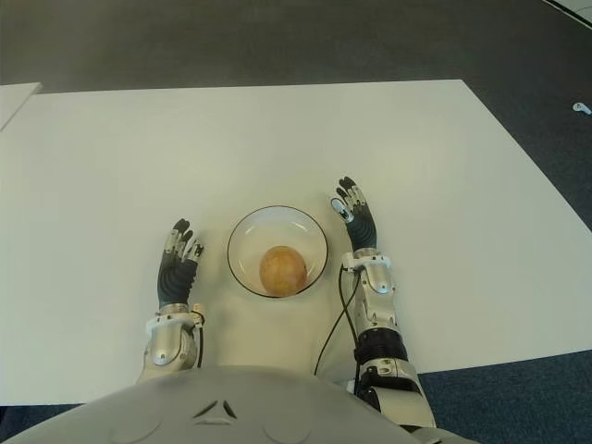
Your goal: Put the apples into the plate.
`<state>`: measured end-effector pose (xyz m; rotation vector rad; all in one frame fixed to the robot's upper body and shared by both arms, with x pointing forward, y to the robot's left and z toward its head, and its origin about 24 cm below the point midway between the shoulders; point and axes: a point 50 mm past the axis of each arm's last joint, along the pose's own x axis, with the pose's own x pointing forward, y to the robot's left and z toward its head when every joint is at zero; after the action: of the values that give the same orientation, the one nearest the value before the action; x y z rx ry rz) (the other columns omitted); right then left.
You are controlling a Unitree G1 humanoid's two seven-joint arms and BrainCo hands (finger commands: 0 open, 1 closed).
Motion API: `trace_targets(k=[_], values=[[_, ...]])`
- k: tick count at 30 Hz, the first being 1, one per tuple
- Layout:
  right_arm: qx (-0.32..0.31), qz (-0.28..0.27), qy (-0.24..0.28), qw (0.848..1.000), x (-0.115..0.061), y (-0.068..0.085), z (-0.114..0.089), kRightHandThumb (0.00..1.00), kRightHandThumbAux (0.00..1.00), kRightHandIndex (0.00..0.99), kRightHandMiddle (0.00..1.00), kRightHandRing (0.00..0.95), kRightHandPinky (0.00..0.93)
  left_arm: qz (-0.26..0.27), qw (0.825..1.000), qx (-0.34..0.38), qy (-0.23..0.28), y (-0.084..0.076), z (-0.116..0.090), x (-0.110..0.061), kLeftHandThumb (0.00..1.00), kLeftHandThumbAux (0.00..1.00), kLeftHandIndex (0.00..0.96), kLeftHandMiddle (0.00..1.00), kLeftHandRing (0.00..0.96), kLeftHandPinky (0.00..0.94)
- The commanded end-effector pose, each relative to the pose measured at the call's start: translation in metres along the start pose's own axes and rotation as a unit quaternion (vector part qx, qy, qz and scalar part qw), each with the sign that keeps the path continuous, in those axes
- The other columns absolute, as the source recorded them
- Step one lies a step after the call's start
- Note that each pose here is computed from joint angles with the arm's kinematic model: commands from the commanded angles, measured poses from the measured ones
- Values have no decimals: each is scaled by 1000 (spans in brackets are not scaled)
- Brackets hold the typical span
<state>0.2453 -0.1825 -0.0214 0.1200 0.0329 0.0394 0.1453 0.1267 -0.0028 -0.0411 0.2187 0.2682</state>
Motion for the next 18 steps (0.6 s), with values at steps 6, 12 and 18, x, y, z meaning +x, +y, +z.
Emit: trace_targets(k=[6,12,18], values=[[12,-16,82,996,-28,-5,-40,44,541,7,22,0,0,-26,999,-18,22,-9,2,1,138,599,7,53,17,1],[9,-19,68,997,-29,-2,-38,51,554,8,16,0,0,-41,999,-21,16,-7,4,3,124,586,14,54,18,1],[4,-15,62,998,-32,-2,-37,62,563,8,18,0,0,-40,998,-41,16,-8,3,2,142,595,33,59,22,5]])
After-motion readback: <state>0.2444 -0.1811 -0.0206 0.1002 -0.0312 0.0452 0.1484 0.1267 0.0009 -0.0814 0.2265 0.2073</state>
